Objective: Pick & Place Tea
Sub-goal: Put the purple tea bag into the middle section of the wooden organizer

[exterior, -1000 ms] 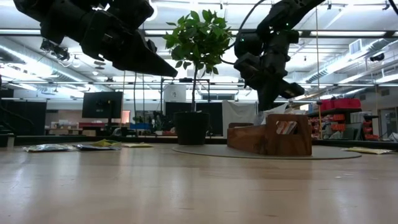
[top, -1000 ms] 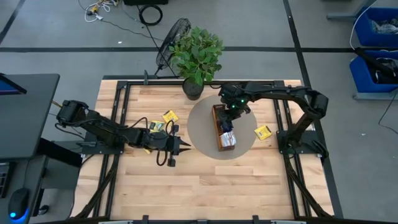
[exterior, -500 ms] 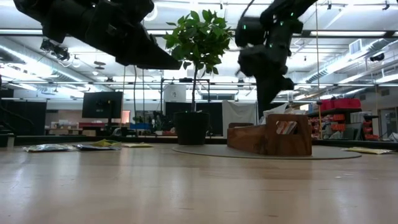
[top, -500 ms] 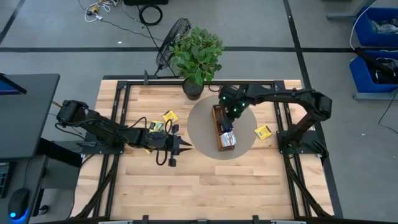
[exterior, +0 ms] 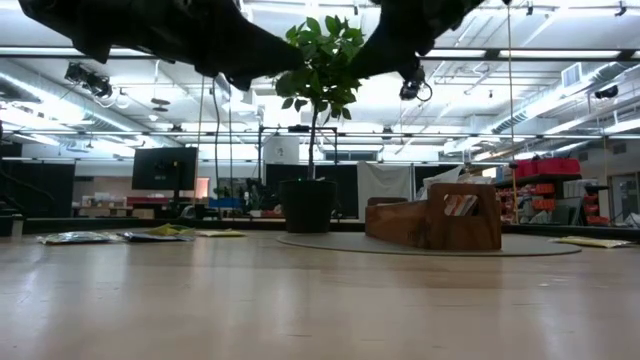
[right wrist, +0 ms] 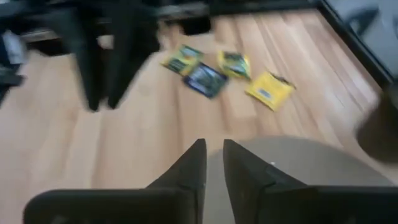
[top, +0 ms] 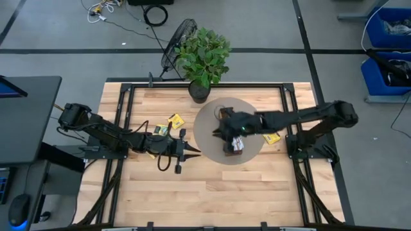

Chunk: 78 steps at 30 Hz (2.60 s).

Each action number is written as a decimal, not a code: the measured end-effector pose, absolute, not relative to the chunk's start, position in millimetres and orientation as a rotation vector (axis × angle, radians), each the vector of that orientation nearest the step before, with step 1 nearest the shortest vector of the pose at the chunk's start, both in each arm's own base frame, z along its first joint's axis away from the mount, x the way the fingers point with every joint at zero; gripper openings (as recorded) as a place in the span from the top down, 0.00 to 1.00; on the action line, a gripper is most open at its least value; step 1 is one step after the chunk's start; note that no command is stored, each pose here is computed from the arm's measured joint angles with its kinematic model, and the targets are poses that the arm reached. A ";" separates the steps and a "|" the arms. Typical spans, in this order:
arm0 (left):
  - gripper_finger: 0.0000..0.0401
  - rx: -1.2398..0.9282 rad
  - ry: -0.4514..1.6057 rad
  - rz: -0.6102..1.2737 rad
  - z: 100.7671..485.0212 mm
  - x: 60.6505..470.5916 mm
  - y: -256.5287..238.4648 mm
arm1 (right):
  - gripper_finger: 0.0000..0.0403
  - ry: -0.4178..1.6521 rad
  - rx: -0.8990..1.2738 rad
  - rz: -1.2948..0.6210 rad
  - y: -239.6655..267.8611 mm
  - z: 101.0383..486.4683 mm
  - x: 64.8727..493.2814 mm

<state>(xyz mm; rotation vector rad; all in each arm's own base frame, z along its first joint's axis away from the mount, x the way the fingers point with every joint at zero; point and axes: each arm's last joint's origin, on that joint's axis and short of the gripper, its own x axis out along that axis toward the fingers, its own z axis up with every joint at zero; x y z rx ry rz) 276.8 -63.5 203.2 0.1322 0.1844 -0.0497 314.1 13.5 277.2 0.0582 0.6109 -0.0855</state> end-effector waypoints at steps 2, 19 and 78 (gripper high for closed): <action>0.83 0.134 0.189 -0.050 202.8 276.7 -63.4 | 0.86 0.549 0.023 -0.045 23.1 269.0 309.2; 0.83 0.063 0.099 0.102 206.1 197.7 -23.3 | 0.86 0.305 -0.095 0.041 39.4 212.9 234.7; 0.55 -0.192 0.591 0.221 120.8 136.6 -8.0 | 0.80 0.291 0.010 -0.163 22.2 198.7 184.2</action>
